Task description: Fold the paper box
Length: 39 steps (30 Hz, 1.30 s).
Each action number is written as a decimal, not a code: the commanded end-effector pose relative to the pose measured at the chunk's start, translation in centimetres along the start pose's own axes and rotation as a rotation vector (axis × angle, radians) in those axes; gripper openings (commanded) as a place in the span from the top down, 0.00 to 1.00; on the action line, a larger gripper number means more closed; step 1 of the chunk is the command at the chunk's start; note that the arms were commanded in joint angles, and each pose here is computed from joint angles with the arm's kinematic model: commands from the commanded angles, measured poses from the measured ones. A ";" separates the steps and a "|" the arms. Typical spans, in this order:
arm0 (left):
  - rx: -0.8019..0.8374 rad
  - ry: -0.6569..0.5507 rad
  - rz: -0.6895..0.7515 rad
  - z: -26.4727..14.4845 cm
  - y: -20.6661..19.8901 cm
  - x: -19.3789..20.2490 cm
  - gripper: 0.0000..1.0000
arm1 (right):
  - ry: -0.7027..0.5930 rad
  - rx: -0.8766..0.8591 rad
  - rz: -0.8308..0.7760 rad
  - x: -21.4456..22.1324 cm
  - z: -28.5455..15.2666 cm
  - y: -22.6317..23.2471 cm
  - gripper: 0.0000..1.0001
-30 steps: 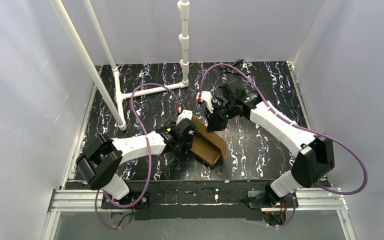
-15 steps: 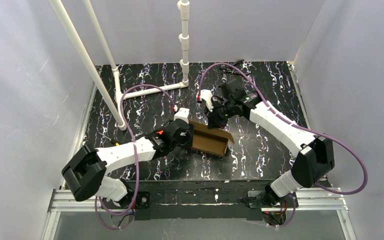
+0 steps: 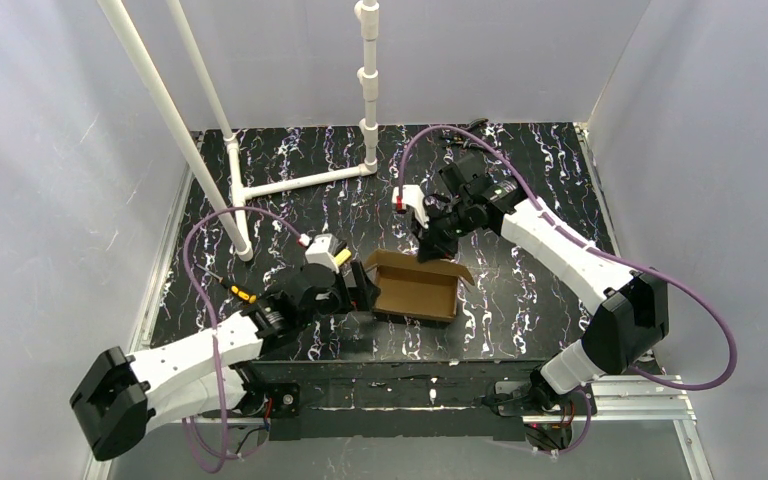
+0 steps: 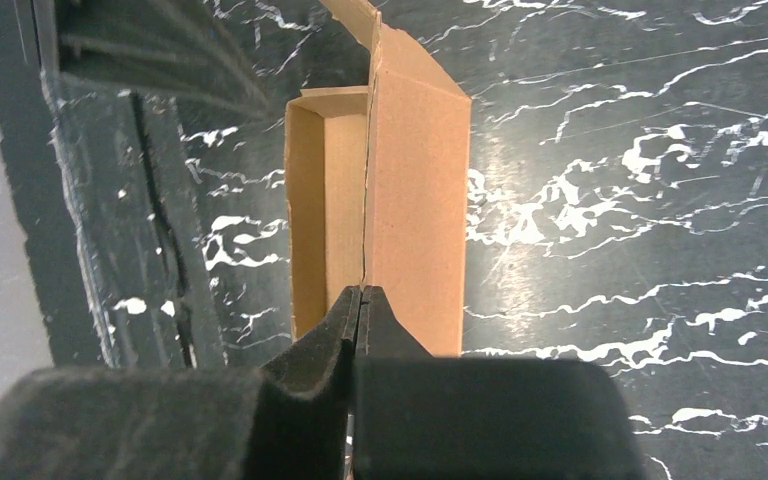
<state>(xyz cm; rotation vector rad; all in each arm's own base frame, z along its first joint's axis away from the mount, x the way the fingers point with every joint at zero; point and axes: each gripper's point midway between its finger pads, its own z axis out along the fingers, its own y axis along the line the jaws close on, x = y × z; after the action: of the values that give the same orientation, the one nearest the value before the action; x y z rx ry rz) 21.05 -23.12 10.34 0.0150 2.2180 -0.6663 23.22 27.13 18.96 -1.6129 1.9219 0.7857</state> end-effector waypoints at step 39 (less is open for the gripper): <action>0.099 -0.078 0.063 -1.7 -1.4 -2.5 0.01 | -0.217 -0.050 0.043 -0.3 -4.0 0.6 0.94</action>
<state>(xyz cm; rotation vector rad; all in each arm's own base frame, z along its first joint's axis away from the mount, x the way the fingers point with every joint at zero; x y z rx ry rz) 19.69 -22.59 12.50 0.1000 2.1238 -0.7846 22.68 23.88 20.41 -1.4927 1.8791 0.9763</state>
